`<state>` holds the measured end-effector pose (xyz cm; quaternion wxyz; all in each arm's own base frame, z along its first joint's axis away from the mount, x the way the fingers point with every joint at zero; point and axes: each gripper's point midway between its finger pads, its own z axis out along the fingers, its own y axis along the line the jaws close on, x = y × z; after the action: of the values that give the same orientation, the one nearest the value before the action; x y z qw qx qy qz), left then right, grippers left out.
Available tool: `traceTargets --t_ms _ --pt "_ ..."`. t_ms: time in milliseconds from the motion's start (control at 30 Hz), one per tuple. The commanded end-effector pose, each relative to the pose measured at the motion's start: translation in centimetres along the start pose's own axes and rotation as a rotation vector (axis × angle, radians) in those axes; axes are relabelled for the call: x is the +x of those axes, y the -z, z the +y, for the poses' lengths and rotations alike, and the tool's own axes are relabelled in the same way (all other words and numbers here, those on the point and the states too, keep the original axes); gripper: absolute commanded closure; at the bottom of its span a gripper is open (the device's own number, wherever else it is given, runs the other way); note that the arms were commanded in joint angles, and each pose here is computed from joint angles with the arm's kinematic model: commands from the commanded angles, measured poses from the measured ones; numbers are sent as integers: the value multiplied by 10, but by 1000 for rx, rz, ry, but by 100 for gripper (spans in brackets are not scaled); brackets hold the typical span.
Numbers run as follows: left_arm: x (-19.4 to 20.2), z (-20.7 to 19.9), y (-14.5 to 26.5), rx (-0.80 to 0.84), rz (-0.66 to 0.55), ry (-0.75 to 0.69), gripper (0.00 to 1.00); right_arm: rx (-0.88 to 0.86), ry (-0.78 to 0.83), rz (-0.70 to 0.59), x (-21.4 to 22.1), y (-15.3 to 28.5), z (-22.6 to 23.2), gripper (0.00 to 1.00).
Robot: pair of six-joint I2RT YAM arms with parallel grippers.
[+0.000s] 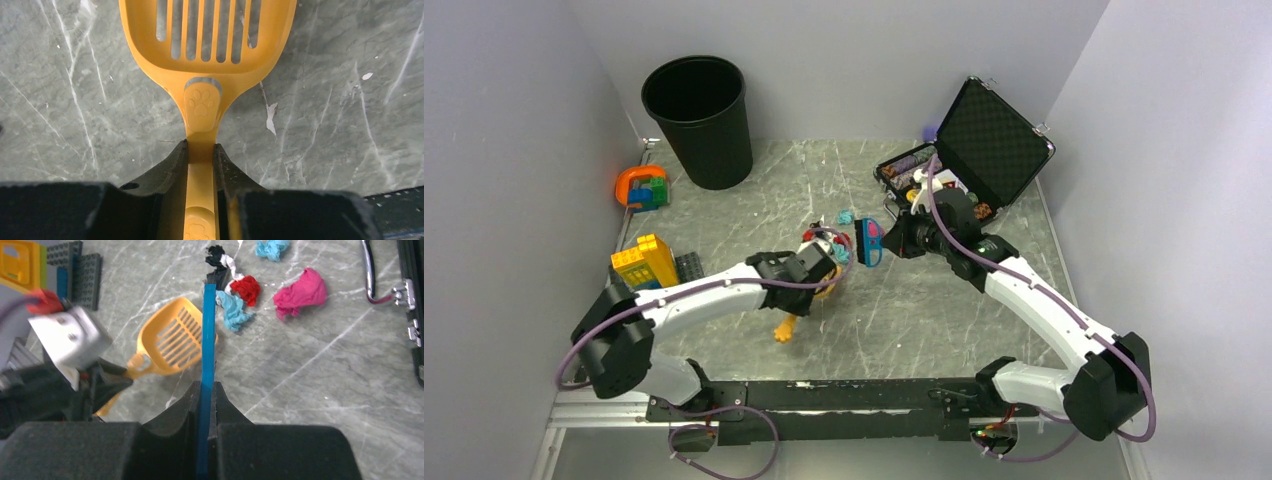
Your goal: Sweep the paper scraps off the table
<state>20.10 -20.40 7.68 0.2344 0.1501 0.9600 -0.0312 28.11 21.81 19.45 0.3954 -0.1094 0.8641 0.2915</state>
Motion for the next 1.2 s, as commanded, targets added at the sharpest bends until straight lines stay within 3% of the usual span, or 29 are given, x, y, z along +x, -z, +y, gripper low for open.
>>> traceTargets --t_ms 0,333,700,1167 --pt "-12 -4 6 -141 -74 -29 100 -99 -6 -91 -21 -10 18 100" --pt "6 -54 13 32 -22 -161 100 -162 -62 -32 12 -31 17 100" --pt "10 -94 20 284 -31 -246 100 -151 -24 22 45 -14 8 100" --pt "14 -106 2 303 -2 -277 100 122 -125 236 125 -24 -55 100"
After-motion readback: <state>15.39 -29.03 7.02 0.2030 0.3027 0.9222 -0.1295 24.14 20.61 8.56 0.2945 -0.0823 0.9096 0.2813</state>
